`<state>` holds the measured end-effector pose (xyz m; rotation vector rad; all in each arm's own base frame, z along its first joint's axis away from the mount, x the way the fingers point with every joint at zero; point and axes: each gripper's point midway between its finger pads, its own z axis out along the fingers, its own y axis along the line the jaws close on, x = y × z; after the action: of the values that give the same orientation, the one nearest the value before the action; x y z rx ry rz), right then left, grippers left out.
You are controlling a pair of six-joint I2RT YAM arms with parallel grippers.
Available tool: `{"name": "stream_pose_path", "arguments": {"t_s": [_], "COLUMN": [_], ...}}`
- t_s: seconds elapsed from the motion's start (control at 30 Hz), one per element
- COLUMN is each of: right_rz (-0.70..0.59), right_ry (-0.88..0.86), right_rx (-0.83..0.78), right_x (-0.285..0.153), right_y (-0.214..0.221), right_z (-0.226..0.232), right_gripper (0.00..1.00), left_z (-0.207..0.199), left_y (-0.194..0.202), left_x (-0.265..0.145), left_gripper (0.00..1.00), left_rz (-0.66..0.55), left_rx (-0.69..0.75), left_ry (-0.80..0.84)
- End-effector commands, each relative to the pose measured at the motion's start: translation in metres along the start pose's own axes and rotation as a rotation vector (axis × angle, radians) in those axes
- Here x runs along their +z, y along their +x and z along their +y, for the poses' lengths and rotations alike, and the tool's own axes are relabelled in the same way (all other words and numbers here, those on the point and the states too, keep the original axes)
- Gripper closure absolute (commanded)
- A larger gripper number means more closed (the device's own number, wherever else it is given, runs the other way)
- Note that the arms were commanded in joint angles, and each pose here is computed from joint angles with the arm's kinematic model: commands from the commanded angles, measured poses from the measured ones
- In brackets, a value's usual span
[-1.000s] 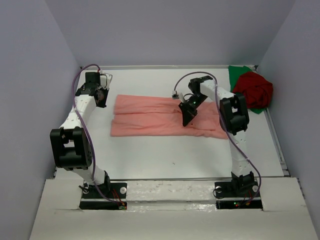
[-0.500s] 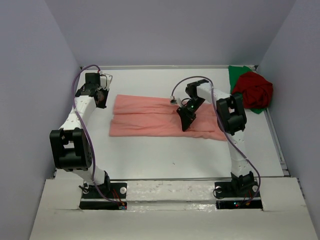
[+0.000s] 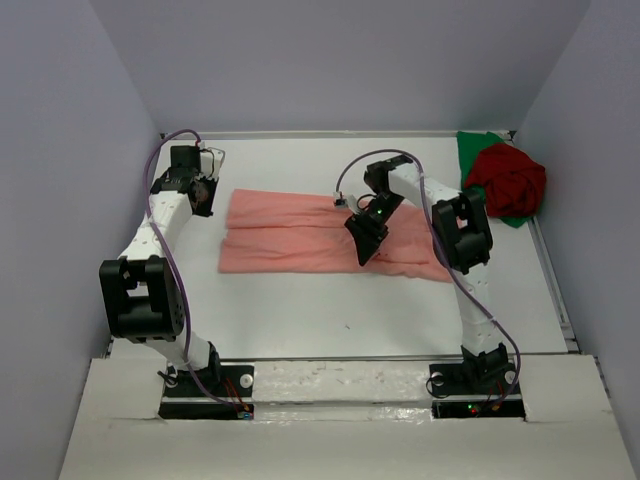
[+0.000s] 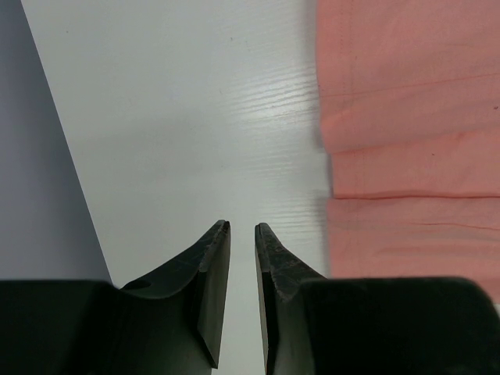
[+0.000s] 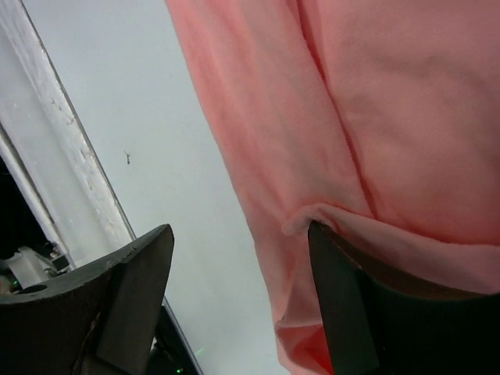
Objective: Fold and stack the t-shirts
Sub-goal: Fold the other side of the tshirt into a rectangle
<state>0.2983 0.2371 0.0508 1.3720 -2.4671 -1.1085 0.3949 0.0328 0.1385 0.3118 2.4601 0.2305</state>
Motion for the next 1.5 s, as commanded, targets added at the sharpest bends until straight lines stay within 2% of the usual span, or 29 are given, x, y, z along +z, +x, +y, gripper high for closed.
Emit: {"name": "stream_pose_path", "arguments": {"t_s": [0.0,0.23,0.3,0.33,0.37,0.4,0.43,0.5,0.53,0.73,0.97,1.47], "right_rz": [-0.03,-0.12,-0.125,-0.124,-0.11,-0.103,-0.101,-0.063,-0.06,0.001,-0.003,-0.091], "right_ry": [0.023,0.125,0.15,0.157,0.172,0.186,0.201,0.215,0.22,0.26,0.278,0.435], "right_rx": [-0.037,-0.111,-0.118,-0.119,-0.11,-0.103,-0.102,-0.068,-0.07,-0.028,-0.028,-0.038], "right_x": [-0.036,-0.076,-0.083,-0.084,-0.084,-0.083,-0.081,-0.073,-0.071,-0.05,-0.044,-0.076], "right_y": [-0.013,-0.036,-0.036,-0.035,-0.029,-0.027,-0.025,-0.011,-0.009,0.014,0.007,-0.013], "right_z": [0.032,0.053,0.058,0.058,0.057,0.054,0.05,0.043,0.04,0.017,0.001,-0.028], "right_gripper": [0.25,0.26,0.31,0.37,0.54,0.55,0.74,0.94,1.0,1.0,1.0,1.0], "left_z": [0.001,0.002,0.002,0.001,0.001,0.001,0.001,0.001,0.001,-0.004,-0.005,-0.005], "left_y": [-0.013,-0.022,-0.022,-0.022,-0.021,-0.02,-0.021,-0.02,-0.02,-0.023,-0.021,-0.019], "left_x": [-0.016,-0.025,-0.027,-0.028,-0.029,-0.029,-0.031,-0.031,-0.032,-0.037,-0.033,-0.03], "left_gripper": [0.68,0.68,0.68,0.68,0.68,0.68,0.68,0.68,0.68,0.68,0.68,0.68], "left_rz": [-0.055,-0.084,-0.091,-0.091,-0.094,-0.094,-0.102,-0.101,-0.104,-0.131,-0.126,-0.116], "left_rx": [0.008,0.005,0.005,0.005,0.005,0.006,0.009,0.007,0.007,0.008,0.008,0.01], "left_ry": [-0.002,0.004,0.005,0.007,0.006,0.006,0.004,0.003,0.002,0.031,0.031,0.033]}}
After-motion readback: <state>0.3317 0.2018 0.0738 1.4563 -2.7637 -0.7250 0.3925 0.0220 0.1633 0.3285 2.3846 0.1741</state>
